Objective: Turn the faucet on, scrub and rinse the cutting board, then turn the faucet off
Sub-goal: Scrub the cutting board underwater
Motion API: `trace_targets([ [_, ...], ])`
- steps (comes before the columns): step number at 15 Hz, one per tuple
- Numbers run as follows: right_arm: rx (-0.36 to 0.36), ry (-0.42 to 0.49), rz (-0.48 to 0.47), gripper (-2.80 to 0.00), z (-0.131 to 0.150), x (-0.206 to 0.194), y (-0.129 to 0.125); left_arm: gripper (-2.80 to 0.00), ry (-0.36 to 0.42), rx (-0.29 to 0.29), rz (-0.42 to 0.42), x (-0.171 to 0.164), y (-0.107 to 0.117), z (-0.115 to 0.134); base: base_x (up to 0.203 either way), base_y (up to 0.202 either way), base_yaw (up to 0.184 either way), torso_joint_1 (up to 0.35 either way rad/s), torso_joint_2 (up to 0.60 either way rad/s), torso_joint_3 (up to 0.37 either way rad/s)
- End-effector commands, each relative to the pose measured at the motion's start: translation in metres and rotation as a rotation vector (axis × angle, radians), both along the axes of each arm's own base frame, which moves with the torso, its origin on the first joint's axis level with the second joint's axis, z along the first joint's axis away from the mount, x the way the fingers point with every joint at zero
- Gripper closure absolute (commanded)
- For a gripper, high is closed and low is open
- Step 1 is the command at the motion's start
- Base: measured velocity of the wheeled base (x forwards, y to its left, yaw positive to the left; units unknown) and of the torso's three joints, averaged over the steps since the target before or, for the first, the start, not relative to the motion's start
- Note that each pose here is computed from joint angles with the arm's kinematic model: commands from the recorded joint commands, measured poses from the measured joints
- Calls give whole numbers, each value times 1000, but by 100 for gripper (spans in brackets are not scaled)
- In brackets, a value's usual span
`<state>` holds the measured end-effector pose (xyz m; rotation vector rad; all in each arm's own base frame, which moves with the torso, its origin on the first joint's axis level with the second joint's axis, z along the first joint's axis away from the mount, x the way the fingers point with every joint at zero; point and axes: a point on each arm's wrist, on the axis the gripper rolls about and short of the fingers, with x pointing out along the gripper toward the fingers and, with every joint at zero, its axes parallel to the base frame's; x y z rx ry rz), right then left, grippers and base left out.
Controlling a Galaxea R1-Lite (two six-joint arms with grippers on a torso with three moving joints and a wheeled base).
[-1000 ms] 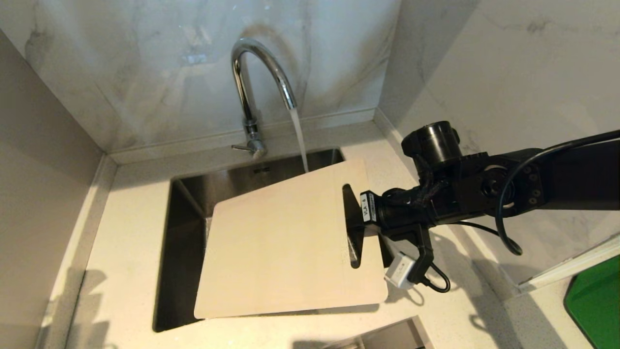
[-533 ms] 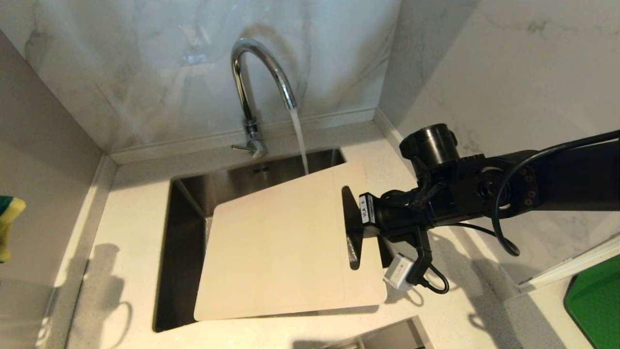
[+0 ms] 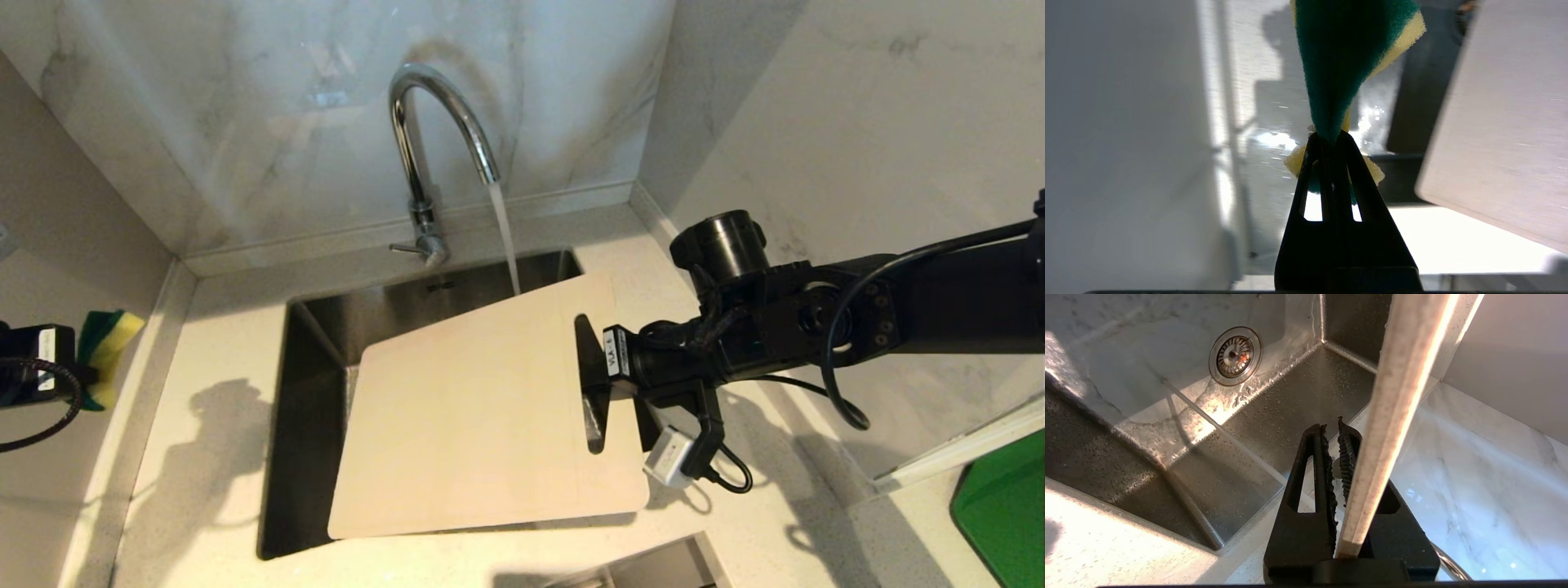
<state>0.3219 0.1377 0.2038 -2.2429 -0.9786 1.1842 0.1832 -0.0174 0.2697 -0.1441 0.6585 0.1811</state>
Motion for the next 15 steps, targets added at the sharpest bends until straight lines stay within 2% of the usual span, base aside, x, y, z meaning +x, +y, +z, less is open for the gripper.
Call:
trace_targets([
  [1, -4, -10, 16, 0, 0, 0, 1, 0, 29, -71, -53, 10, -25, 3, 0, 0, 0, 0, 0, 0],
  [5, 0, -19, 30, 0, 3, -3, 6, 0, 64, -204, -89, 26, -66, 12, 0, 0, 0, 0, 0, 0],
  [8, 6, -11, 34, 0, 4, -5, 9, 0, 70, -319, -189, 31, -100, 24, 0, 0, 0, 0, 0, 0],
  [10, 8, -15, 39, 0, 6, -8, 10, 0, 87, -355, -236, 37, -119, 25, 0, 0, 0, 0, 0, 0],
  [15, 14, 0, 83, 0, 6, -17, 27, 0, 112, -423, -288, 67, -156, 23, 0, 0, 0, 0, 0, 0],
])
